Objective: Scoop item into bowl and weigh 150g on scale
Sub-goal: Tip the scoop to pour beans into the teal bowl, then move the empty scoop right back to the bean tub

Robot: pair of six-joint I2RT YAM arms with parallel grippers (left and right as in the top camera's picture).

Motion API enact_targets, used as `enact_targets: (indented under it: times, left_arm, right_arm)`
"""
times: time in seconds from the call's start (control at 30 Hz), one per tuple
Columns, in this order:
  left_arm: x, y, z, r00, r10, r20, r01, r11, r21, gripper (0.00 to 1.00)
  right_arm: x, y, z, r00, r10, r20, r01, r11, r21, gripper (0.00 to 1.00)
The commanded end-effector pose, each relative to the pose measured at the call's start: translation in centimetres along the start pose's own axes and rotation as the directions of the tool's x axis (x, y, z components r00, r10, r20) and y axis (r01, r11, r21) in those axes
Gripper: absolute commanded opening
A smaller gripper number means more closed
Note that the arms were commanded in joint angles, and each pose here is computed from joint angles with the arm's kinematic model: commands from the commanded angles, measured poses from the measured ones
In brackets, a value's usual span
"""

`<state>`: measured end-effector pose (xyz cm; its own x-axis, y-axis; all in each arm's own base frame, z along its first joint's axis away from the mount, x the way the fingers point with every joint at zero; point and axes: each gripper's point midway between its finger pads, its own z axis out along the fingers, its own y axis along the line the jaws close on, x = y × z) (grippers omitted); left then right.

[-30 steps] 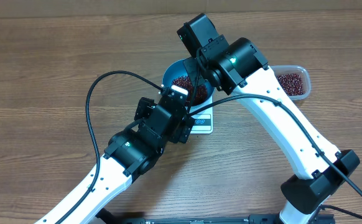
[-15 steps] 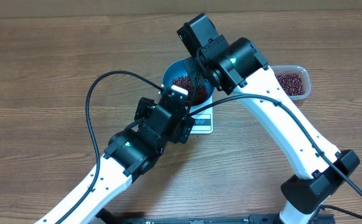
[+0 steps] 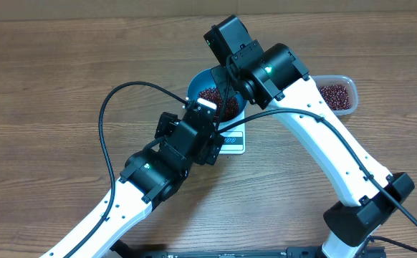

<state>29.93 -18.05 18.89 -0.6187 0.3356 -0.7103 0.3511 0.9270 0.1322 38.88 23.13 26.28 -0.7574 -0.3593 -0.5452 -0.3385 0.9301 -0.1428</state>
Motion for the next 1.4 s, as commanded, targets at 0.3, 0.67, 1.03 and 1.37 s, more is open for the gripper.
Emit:
enact_targets:
  times: [0.3,0.67,1.03,1.37]
  left_arm:
    - [-1.1,0.2,-0.4,1.0,-0.012,0.026,0.012,1.0,-0.005,1.0]
    - [-1.1,0.2,-0.4,1.0,-0.012,0.026,0.012,1.0,-0.005,1.0]
    - [-1.1,0.2,-0.4,1.0,-0.012,0.026,0.012,1.0,-0.005,1.0]
    - [-1.1,0.2,-0.4,1.0,-0.011,0.026,0.012,1.0,-0.005,1.0]
  right_arm:
    - [-1.3,-0.8,-2.5,0.997,0.023,0.071,-0.023,1.0,0.005,0.04]
    - [-0.9,2.1,-3.2,0.996,-0.036,0.077,0.038,0.999,-0.026,0.04]
    - [-1.4,1.0,-3.6,0.99,0.075,0.117,-0.084,0.994,0.069,0.04]
    - [-0.5,-8.2,-3.2,0.932,0.35,0.092,-0.361,0.921,0.144,0.04]
